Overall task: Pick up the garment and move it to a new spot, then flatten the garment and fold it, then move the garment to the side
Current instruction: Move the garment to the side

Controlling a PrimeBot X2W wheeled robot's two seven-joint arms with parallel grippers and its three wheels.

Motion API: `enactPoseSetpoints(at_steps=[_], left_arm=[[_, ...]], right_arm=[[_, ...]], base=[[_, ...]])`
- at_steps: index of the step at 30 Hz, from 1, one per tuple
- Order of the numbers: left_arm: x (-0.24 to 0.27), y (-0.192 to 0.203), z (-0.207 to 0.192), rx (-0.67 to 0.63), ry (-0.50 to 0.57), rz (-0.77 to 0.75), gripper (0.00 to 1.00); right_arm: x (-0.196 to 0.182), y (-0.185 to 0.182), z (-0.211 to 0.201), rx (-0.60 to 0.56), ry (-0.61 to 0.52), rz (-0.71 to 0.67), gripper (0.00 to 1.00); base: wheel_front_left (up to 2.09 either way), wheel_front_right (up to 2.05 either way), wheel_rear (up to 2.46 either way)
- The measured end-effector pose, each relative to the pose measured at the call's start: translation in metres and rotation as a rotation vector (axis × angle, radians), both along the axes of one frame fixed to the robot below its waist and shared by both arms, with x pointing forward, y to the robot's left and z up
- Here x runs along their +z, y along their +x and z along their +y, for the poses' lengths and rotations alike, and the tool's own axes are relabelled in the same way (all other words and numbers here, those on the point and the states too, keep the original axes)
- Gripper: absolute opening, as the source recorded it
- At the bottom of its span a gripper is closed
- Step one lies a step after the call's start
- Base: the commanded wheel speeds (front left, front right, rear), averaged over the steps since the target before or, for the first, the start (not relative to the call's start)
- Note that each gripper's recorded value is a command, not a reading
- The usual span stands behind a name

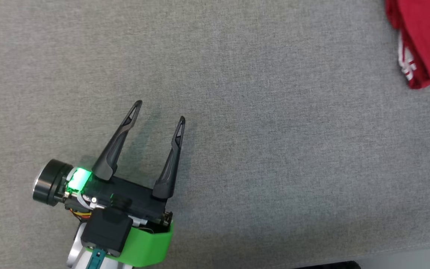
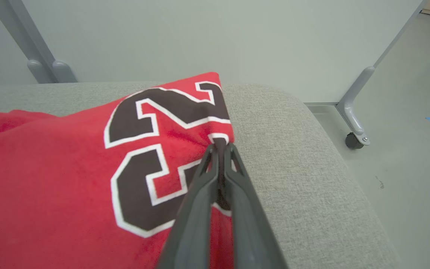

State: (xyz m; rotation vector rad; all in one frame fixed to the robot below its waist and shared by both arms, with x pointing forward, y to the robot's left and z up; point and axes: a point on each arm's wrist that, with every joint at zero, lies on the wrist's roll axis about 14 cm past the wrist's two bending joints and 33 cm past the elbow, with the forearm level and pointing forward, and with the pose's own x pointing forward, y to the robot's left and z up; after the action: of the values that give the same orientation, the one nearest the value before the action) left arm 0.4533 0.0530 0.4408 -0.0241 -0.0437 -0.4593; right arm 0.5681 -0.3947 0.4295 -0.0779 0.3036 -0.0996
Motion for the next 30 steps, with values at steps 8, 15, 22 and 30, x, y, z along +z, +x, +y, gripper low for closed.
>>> enactPoseSetpoints(at_steps=[8, 15, 22, 30], left_arm=[[-0.038, 0.006, -0.011, -0.050, -0.010, 0.071, 1.00], [-0.041, 0.010, -0.020, -0.057, -0.034, 0.076, 1.00], [-0.045, 0.009, 0.007, 0.088, -0.054, 0.155, 1.00], [-0.031, -0.016, 0.050, 0.235, -0.066, 0.206, 1.00]], right_arm=[[0.005, -0.003, -0.058, -0.101, -0.126, 0.008, 0.00], [0.015, 0.008, -0.058, -0.079, -0.219, -0.025, 1.00], [-0.007, 0.002, 0.043, 0.077, -0.074, -0.086, 1.00], [0.009, -0.050, 0.146, 0.203, 0.078, -0.186, 1.00]], base=[[0.00, 0.00, 0.00], [0.00, 0.00, 0.00], [0.00, 0.00, 0.00], [0.00, 0.00, 0.00]])
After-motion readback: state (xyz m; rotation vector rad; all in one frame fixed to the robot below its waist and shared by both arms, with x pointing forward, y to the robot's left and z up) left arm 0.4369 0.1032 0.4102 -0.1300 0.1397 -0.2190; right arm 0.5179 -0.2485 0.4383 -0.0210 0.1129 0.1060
